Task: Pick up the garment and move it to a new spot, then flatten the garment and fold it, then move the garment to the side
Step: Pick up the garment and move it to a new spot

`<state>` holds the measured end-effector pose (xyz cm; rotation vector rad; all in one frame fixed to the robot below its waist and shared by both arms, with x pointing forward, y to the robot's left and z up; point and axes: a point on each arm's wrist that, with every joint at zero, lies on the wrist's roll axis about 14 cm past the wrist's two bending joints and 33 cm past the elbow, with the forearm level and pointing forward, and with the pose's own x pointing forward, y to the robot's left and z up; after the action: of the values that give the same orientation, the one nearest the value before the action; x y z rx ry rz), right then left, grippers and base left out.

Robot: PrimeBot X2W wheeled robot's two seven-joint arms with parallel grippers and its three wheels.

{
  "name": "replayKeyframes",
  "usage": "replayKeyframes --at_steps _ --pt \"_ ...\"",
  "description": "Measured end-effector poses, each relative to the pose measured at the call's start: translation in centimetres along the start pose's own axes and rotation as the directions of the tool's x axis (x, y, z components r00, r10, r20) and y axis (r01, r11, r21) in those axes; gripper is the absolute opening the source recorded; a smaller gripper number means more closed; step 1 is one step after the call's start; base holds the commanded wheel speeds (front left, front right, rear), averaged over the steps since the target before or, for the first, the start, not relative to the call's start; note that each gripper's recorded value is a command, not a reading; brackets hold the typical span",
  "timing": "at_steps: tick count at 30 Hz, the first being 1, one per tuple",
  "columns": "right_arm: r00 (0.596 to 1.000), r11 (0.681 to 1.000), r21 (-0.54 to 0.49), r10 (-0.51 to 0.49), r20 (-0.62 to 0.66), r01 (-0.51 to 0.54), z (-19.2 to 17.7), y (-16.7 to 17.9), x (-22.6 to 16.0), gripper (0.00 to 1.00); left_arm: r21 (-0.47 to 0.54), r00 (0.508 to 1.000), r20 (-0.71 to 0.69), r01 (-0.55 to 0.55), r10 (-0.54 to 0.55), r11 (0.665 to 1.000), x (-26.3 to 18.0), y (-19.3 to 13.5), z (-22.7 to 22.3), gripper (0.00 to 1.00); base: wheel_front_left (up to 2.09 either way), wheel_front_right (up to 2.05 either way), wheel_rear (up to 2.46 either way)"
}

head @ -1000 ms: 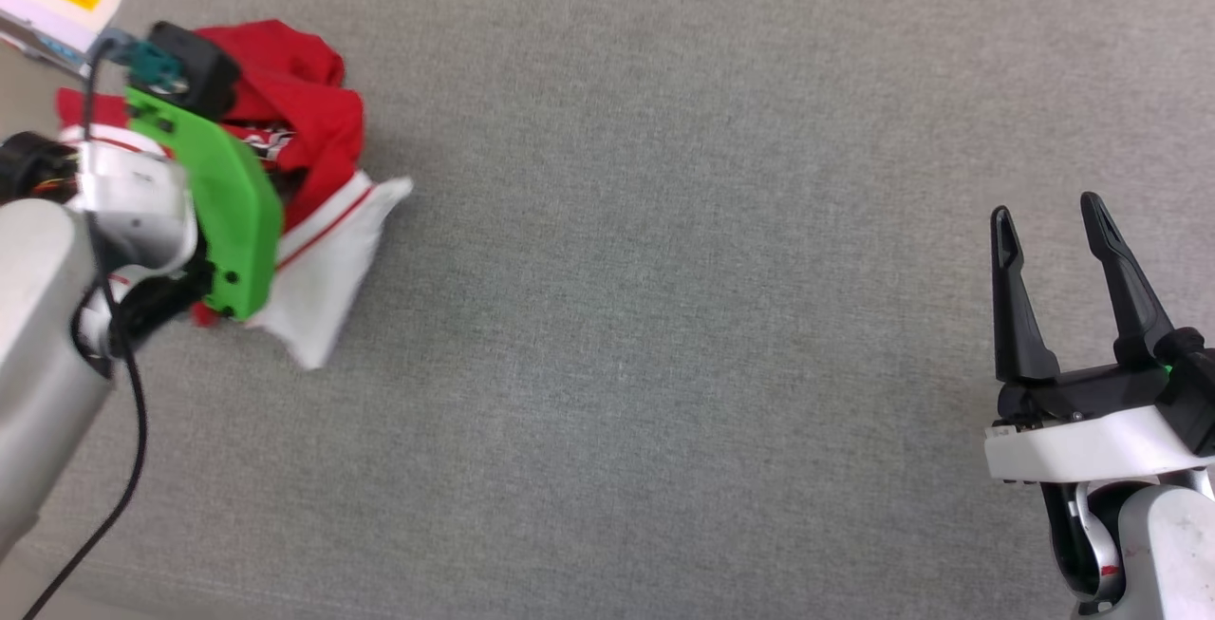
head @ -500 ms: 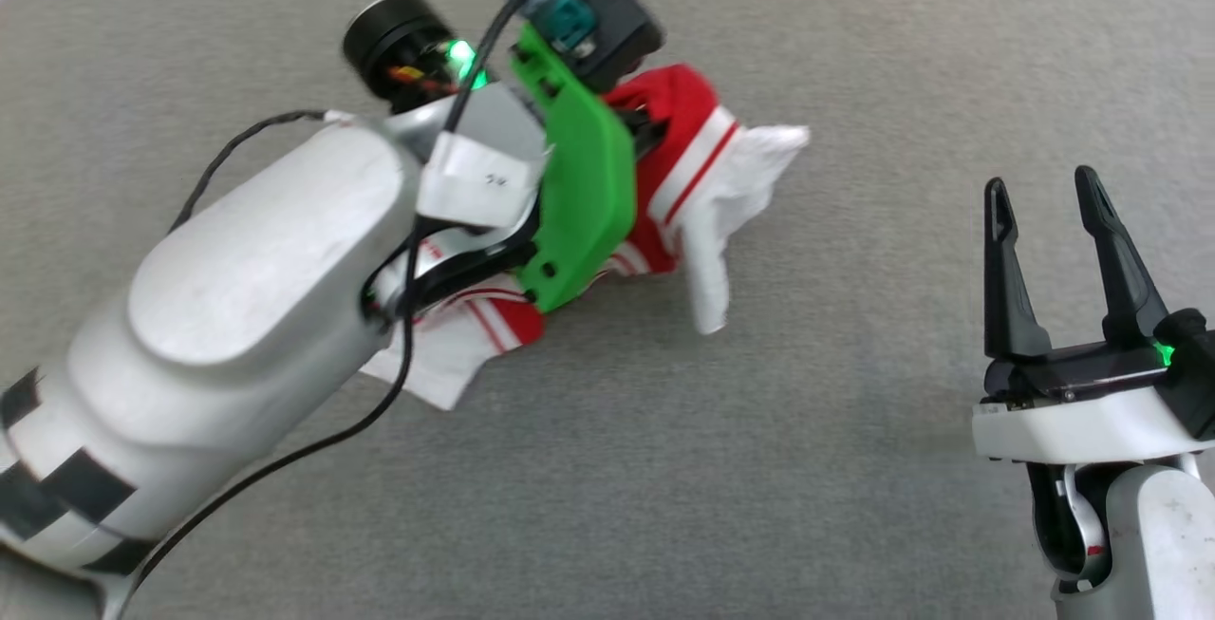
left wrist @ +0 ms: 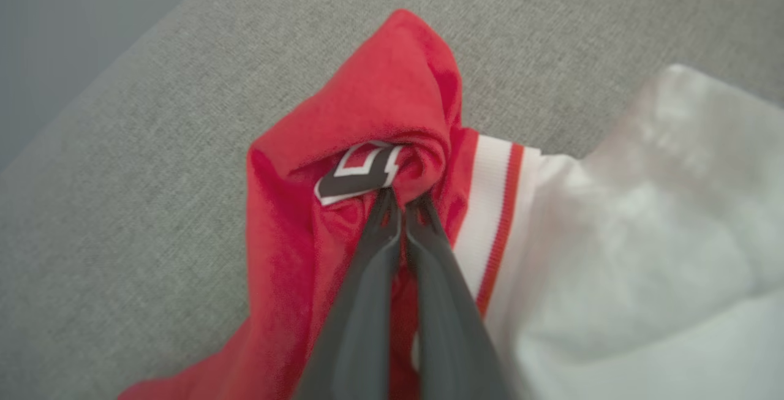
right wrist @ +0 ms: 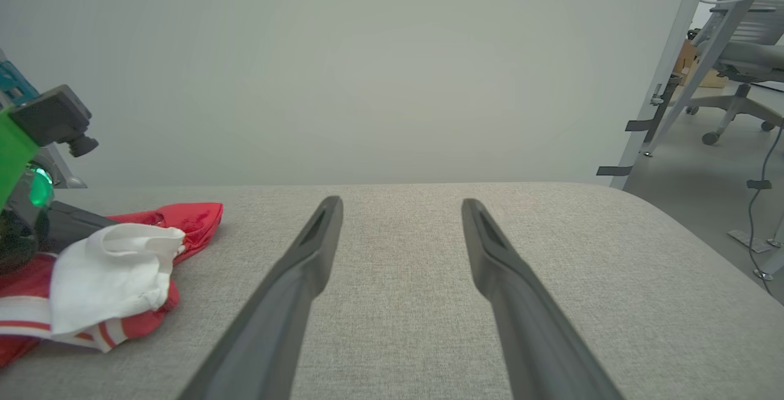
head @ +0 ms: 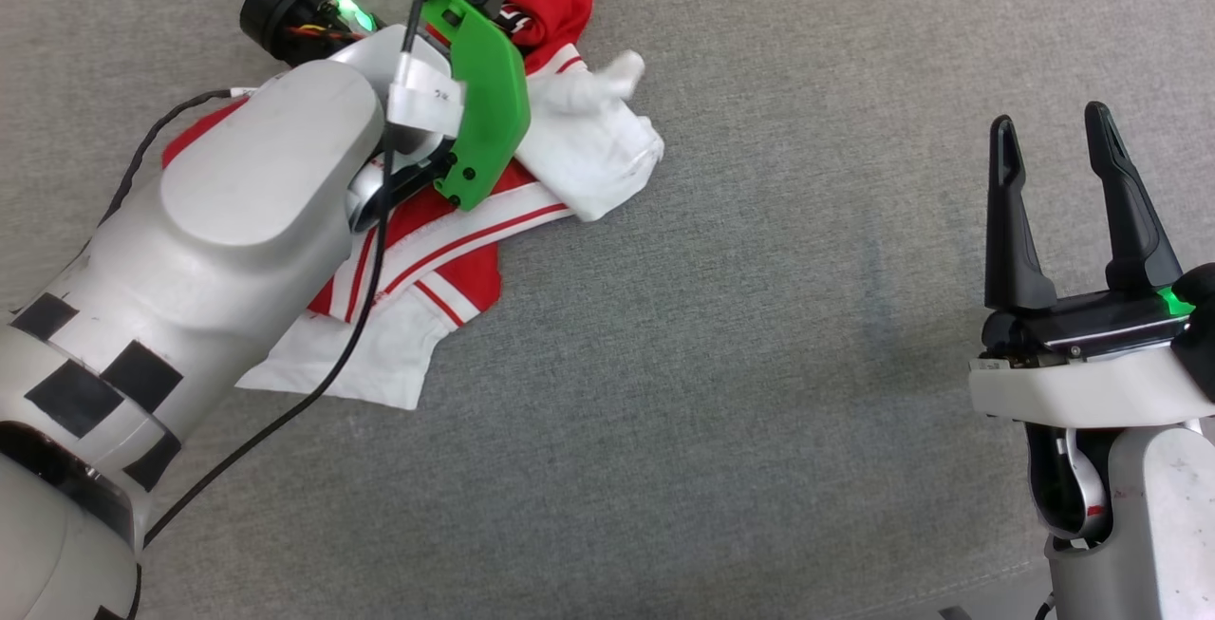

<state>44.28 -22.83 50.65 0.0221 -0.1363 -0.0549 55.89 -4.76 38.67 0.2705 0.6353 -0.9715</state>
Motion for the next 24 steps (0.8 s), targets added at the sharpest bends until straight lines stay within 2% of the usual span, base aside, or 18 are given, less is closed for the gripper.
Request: replayKeyframes --at_steps 4,5,6,12,18,22,24 --pt "1.0 1.0 -0.006 -0.004 -0.018 0.004 -0.6 -0.2 -0.1 1.0 -0.023 0.999 0.041 -0.011 0.012 1.0 1.1 0.5 -0.4 0.0 0.0 0.0 0.0" --pt "1.0 1.0 -0.005 -0.003 -0.018 0.002 -0.6 -0.1 -0.1 1.0 -0.024 0.999 0.048 -0.012 0.013 1.0 1.2 0.4 -0.5 0.13 0.0 0.0 0.0" --pt "1.0 1.0 -0.004 -0.001 -0.016 0.001 -0.6 0.0 0.0 1.0 -0.021 0.998 0.062 -0.009 0.011 1.0 1.3 0.2 -0.3 1.0 0.0 0.0 0.0" --pt "1.0 1.0 -0.006 0.008 0.011 -0.008 0.6 0.3 -0.2 1.0 0.001 0.972 0.233 -0.038 0.037 0.999 -0.4 0.0 2.8 1.0 0.0 0.0 0.0" --pt "0.999 1.0 0.007 0.02 0.033 -0.02 1.9 0.9 -1.4 1.0 -0.018 0.882 0.448 -0.156 0.148 0.988 -5.3 1.0 6.5 1.0 0.0 0.0 0.0" --pt "0.998 0.999 0.025 0.037 0.057 -0.039 3.0 1.7 -2.2 1.0 -0.076 0.812 0.511 -0.286 0.283 0.955 -9.6 2.6 6.1 1.0 0.0 0.0 0.0" --pt "0.996 0.998 0.034 0.047 0.071 -0.049 3.6 2.0 -2.5 1.0 -0.115 0.773 0.525 -0.352 0.358 0.929 -12.1 3.1 5.5 1.0 0.0 0.0 0.0"
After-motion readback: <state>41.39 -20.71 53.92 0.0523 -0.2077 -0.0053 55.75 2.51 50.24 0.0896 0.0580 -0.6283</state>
